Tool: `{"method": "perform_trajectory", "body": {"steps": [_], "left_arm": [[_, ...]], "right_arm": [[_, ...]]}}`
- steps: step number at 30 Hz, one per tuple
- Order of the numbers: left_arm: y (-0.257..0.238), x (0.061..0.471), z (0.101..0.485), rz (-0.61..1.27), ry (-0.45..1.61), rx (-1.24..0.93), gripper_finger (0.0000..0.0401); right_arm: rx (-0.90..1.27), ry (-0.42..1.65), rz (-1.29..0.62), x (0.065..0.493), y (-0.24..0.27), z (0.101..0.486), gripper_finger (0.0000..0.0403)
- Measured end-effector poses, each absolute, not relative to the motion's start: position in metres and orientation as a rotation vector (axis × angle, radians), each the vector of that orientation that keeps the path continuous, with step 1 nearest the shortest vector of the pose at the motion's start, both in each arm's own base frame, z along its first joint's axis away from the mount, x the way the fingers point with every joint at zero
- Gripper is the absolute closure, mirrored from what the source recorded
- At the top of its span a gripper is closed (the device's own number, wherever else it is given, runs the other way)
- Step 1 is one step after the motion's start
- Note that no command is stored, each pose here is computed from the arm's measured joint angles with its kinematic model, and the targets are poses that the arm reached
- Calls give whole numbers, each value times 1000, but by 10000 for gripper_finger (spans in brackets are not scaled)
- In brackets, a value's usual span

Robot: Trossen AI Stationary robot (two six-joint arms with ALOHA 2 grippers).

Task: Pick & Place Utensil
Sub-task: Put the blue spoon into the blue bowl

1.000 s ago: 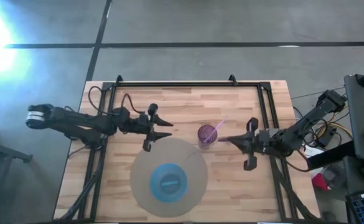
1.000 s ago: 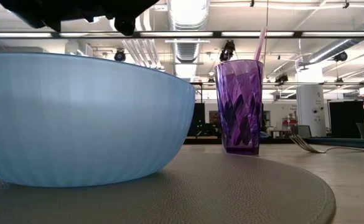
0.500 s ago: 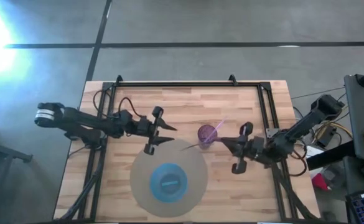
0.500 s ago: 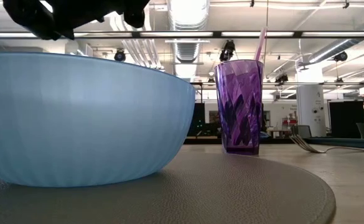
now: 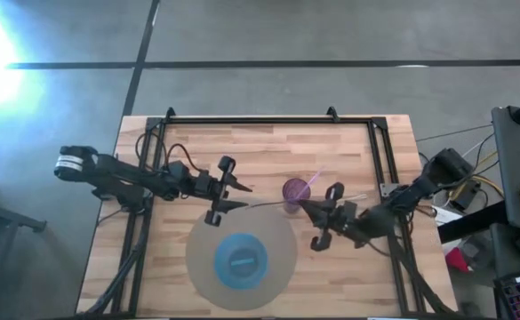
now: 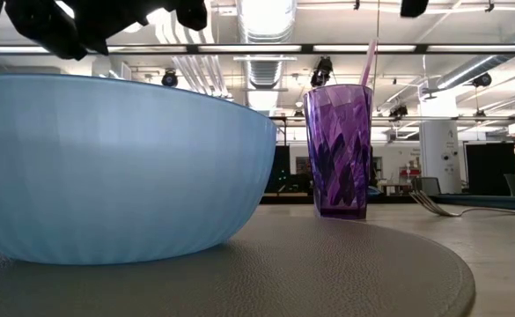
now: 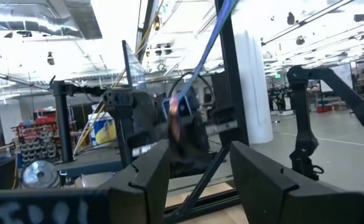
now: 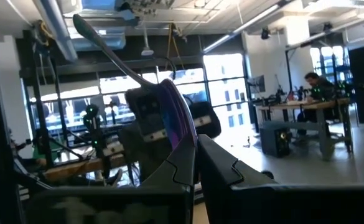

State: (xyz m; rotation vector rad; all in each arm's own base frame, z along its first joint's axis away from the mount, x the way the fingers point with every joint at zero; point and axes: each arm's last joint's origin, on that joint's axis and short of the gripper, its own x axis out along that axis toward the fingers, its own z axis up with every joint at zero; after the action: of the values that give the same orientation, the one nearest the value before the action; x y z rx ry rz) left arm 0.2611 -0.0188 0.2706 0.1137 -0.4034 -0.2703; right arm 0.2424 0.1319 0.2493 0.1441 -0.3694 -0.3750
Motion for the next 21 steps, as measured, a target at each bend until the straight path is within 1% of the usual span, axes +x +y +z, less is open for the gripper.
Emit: {"method": "perform_trajectory", "body": {"steps": [6,21], "left_arm": [[-20,261,272,-273,-409,118,236],[-19,259,278,-262,-476,113,236]], "right_arm": [[187,-357,-408,260,126,233,394],[169,-337,-459,294,126,221,394]]}}
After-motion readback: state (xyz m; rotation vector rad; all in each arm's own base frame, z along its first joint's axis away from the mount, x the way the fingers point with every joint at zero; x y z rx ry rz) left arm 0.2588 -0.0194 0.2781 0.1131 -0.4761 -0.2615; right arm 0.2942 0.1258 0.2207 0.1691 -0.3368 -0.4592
